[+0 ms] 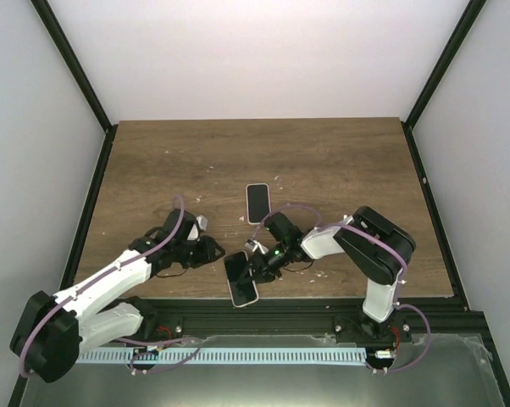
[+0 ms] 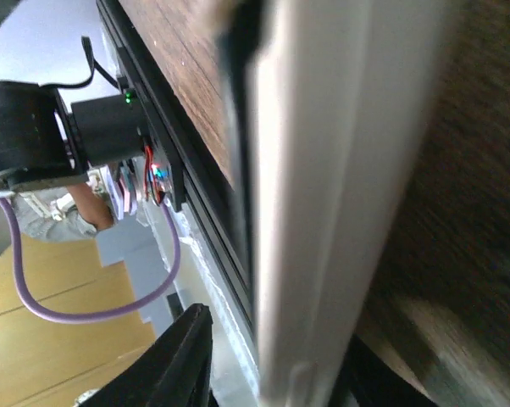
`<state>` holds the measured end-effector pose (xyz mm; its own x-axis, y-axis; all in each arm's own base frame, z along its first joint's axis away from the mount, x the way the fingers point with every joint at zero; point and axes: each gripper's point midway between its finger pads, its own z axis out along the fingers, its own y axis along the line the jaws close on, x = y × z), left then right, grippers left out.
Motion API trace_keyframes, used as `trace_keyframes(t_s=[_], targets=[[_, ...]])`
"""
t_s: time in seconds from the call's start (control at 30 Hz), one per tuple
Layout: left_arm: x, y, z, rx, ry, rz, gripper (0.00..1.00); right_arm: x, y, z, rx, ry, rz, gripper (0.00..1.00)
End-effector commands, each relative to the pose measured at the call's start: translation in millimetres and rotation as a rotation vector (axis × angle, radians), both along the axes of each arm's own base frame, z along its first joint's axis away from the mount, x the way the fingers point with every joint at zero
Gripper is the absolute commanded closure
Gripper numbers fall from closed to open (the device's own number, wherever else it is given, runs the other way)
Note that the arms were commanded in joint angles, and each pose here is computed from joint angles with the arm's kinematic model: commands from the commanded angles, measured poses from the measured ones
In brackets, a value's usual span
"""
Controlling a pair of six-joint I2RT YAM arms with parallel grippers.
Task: Put the phone into the phone case
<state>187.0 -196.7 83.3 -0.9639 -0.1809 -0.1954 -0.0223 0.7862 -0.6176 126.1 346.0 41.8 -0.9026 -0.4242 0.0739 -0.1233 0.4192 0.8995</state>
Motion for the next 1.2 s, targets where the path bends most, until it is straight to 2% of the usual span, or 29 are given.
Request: trace_keyframes(t_s=[0.0, 0.1, 0.27, 0.47, 0.7, 0.83, 0.93, 1.17], targets=[[9.8, -10.1, 4.4, -0.046, -0.049, -0.055, 0.64, 14.5, 5.5, 11.0, 0.032, -0.044, 0.024, 0.63], [10.0, -16.8, 2.9, -0.064, -0.038, -0.085, 0.66, 19.1, -2.9, 10.3, 0.027, -0.027, -0.006, 0.53], [8.6, -29.2, -1.0, -0.132, -0.026, -0.121, 0.69, 28.8, -14.6, 19.7, 0.036, -0.041, -0.066, 0.41], [10.3, -27.6, -21.0, -0.085, 0.018, -0.119, 0.71, 49.7, -37.5, 15.7, -0.158, -0.135, -0.226, 0.35], [19.8, -20.9, -25.0, -0.011, -0.006, -0.108, 0.67, 15.9, -45.6, 28.4, -0.213, -0.103, -0.329, 0.33], [25.6, -16.8, -28.4, 0.032, -0.031, -0.107, 0.66, -11.3, -48.0, 24.9, -0.238, -0.020, -0.370, 0.29], [25.0, -18.7, -32.7, 0.031, -0.029, -0.127, 0.66, -22.2, -49.9, 24.1, -0.235, -0.003, -0.392, 0.21], [22.9, -20.8, -45.0, 0.042, -0.016, -0.167, 0.67, -42.6, -50.2, 11.4, -0.278, 0.057, -0.410, 0.25]])
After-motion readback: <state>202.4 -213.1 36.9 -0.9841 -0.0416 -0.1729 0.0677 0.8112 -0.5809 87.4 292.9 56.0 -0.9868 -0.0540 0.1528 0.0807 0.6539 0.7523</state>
